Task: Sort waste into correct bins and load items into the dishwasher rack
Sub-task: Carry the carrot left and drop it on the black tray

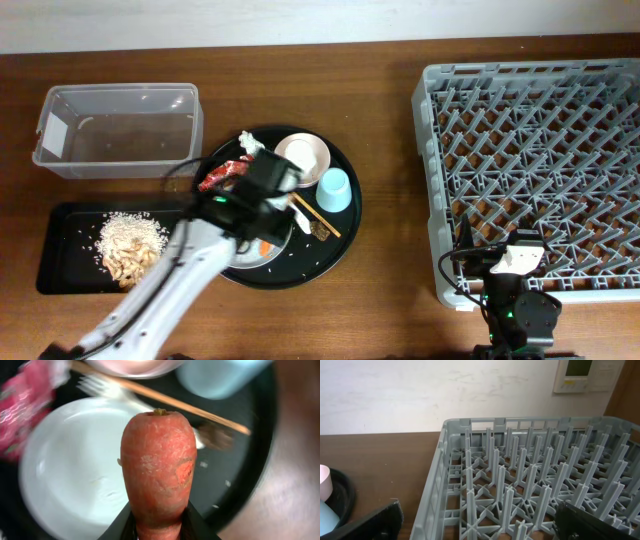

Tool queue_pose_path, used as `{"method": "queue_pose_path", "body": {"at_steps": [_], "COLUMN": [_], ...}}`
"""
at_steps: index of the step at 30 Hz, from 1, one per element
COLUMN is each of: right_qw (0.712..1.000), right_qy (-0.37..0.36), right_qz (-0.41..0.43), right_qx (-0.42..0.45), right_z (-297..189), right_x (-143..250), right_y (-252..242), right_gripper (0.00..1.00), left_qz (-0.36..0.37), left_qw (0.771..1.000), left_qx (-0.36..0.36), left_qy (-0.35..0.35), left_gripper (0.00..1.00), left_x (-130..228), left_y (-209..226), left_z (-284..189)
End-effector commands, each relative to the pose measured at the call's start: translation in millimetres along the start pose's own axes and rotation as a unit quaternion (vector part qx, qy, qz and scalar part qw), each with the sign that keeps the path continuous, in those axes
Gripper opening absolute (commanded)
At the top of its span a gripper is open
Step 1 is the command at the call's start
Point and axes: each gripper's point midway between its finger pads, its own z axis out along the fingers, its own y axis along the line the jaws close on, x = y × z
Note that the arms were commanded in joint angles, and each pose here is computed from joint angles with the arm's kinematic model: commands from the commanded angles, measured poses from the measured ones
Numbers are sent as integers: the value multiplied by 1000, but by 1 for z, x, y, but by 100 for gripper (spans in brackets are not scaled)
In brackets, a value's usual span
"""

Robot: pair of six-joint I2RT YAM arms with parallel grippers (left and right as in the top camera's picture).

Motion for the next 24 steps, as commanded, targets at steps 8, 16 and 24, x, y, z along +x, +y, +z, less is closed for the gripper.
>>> {"method": "queue_pose_path", "body": {"at_steps": [8, 16, 24], "right_qw": [1000, 1000, 1000], "right_qy": [4, 4, 4], "right_qz": [1, 1, 1], "right_qx": [7, 7, 7], "right_z": [0, 0, 0], "right_x": [4, 4, 4], "right_y": [-3, -3, -3], "right_gripper": [99, 99, 99], "left_qz": [-432, -638, -716], "left_qw": [897, 757, 681], "left_qx": [-95, -140, -155], "left_qy": [-11, -8, -13], "left_gripper": [1, 1, 8], "left_x": [42, 110, 155], "left_y": [162, 227, 245], "left_z": [-26, -35, -17]}}
